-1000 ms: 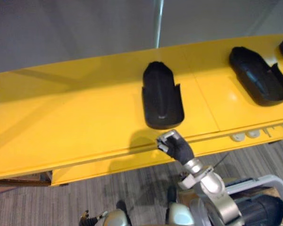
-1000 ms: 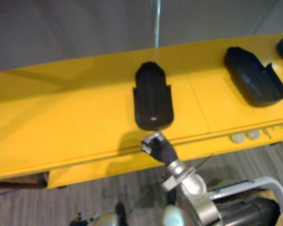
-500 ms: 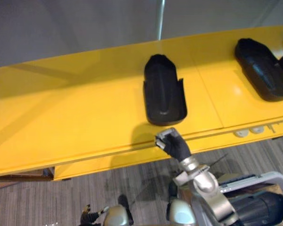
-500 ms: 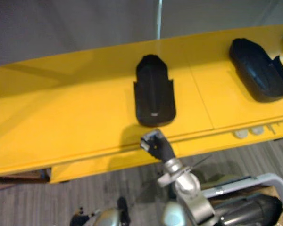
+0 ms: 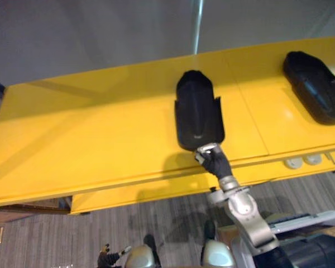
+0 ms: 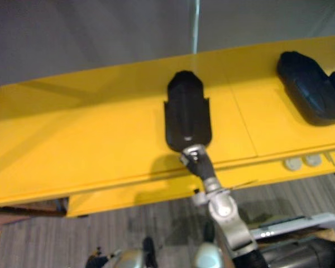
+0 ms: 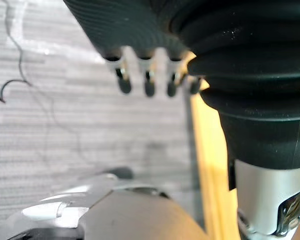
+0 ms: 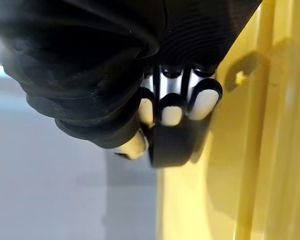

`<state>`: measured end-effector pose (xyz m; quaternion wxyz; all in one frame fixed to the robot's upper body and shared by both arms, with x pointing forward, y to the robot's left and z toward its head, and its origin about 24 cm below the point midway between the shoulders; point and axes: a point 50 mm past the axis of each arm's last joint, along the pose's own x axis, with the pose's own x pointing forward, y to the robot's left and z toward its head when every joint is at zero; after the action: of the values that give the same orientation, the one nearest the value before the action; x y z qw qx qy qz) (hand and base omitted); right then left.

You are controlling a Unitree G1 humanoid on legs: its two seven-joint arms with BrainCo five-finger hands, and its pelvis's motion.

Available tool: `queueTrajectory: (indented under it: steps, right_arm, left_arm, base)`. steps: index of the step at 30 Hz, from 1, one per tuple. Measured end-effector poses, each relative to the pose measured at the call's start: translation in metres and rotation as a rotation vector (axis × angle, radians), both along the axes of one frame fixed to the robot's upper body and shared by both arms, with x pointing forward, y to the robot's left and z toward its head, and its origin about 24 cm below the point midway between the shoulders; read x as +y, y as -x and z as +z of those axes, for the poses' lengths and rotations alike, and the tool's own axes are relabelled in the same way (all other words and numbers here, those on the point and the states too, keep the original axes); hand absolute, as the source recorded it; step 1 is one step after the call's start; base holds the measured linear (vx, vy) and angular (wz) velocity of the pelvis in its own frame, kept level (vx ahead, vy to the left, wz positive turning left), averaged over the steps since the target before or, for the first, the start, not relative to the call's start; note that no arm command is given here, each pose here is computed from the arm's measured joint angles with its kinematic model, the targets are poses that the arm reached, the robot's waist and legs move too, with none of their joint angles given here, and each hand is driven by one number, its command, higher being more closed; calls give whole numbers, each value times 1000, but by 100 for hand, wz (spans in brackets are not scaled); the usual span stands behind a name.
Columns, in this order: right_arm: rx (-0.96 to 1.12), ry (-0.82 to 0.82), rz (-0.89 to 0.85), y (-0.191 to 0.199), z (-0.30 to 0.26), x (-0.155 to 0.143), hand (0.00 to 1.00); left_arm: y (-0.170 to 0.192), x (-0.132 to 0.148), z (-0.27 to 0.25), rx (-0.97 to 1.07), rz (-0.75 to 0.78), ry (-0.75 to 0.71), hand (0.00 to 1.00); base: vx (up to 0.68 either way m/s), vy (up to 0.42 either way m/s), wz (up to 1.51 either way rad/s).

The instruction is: Walk over and take plastic housings, then place them on the shelf

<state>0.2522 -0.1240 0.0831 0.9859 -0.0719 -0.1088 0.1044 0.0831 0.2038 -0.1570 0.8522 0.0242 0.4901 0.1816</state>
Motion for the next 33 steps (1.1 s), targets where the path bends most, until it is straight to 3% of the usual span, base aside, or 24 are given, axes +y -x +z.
queueTrajectory:
  steps: [19, 33]
  right_arm:
    - [2, 22, -148, -38, 4, -19, 100]
    - [-8, 44, -218, -44, 4, -26, 100]
  left_arm:
    - [2, -3, -1, 25, -34, 18, 0]
    - [3, -6, -2, 24, -10, 39, 0]
  base:
    - [-11, -9, 4]
    - [-2, 0, 0]
